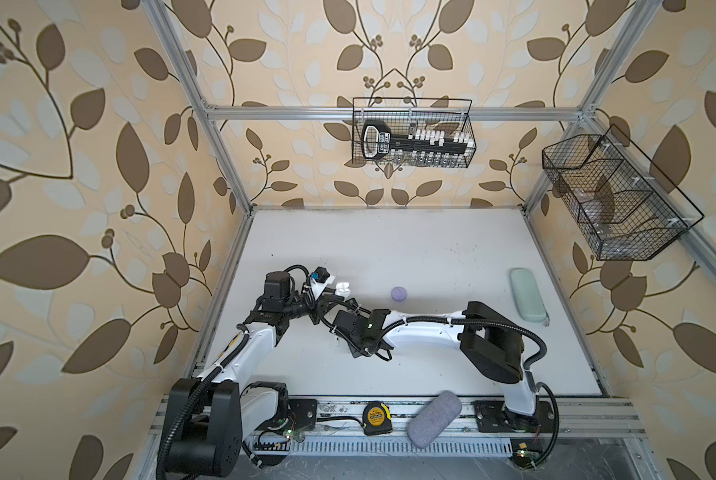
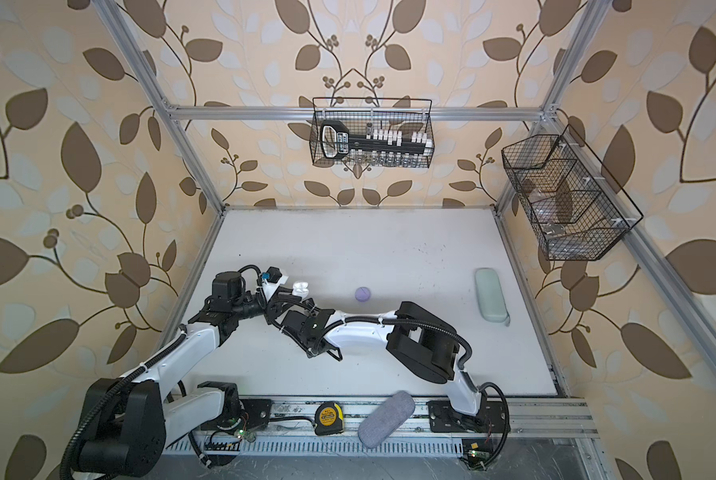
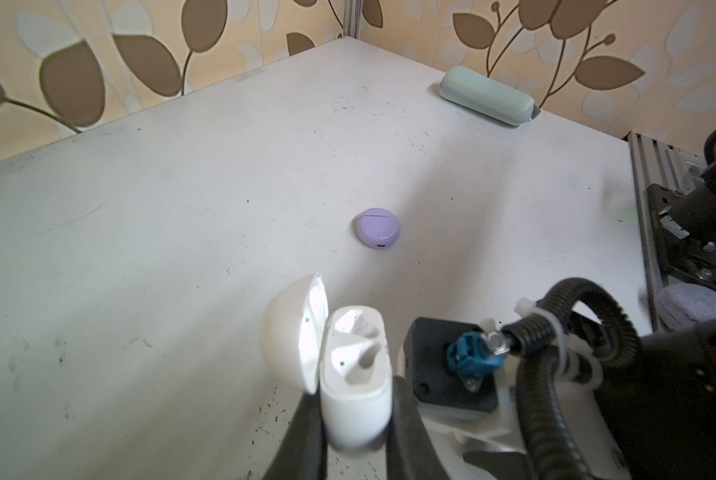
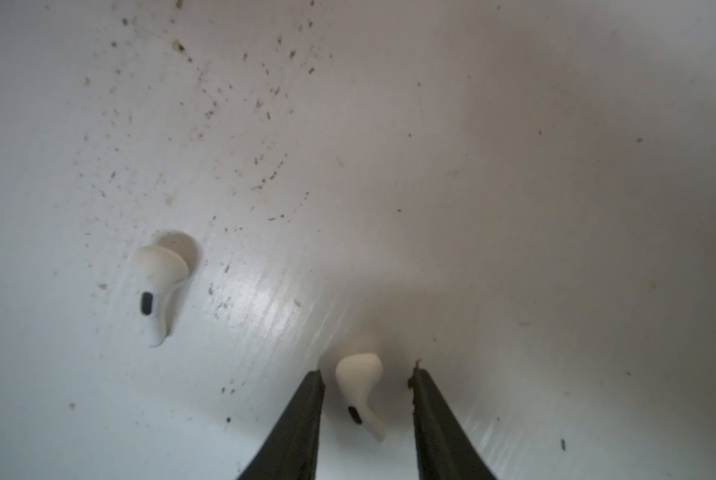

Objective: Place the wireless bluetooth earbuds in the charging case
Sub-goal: 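Close the right gripper on the white earbud's top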

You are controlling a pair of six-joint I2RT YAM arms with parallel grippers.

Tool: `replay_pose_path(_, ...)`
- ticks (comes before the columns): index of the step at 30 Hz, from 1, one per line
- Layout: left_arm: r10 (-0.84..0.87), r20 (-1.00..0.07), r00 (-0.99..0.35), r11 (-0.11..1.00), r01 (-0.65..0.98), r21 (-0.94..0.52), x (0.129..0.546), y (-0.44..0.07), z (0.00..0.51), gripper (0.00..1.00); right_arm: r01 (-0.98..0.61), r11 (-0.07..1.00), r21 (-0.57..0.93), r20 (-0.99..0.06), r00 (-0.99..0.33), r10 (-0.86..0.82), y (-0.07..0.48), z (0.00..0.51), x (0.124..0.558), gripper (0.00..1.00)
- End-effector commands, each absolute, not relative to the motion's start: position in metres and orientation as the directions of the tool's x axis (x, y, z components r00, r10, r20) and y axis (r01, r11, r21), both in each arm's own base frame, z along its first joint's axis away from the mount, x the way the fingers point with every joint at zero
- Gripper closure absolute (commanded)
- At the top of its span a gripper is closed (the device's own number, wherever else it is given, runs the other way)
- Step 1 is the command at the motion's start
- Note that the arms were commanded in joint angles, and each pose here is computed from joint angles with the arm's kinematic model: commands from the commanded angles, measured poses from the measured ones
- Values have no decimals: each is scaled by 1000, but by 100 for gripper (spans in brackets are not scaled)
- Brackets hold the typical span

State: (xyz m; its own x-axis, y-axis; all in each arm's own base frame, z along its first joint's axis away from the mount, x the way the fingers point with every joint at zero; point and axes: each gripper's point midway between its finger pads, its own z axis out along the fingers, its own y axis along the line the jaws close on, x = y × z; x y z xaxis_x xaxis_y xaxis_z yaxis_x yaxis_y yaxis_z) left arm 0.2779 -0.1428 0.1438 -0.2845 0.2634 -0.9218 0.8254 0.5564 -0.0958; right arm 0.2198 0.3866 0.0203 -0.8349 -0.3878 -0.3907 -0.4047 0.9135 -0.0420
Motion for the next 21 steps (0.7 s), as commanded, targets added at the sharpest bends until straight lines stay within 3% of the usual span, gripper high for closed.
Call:
replay_pose_path(1, 254, -932, -258, 567, 821, -72, 287, -140, 155, 100, -454, 888, -74, -392, -806, -445, 386, 28, 224, 63)
replay_pose_path(21, 244, -926, -290, 607, 790, -87, 297, -133, 151, 100, -625, 775, -96, -396, -690, -605, 402, 32, 218, 66)
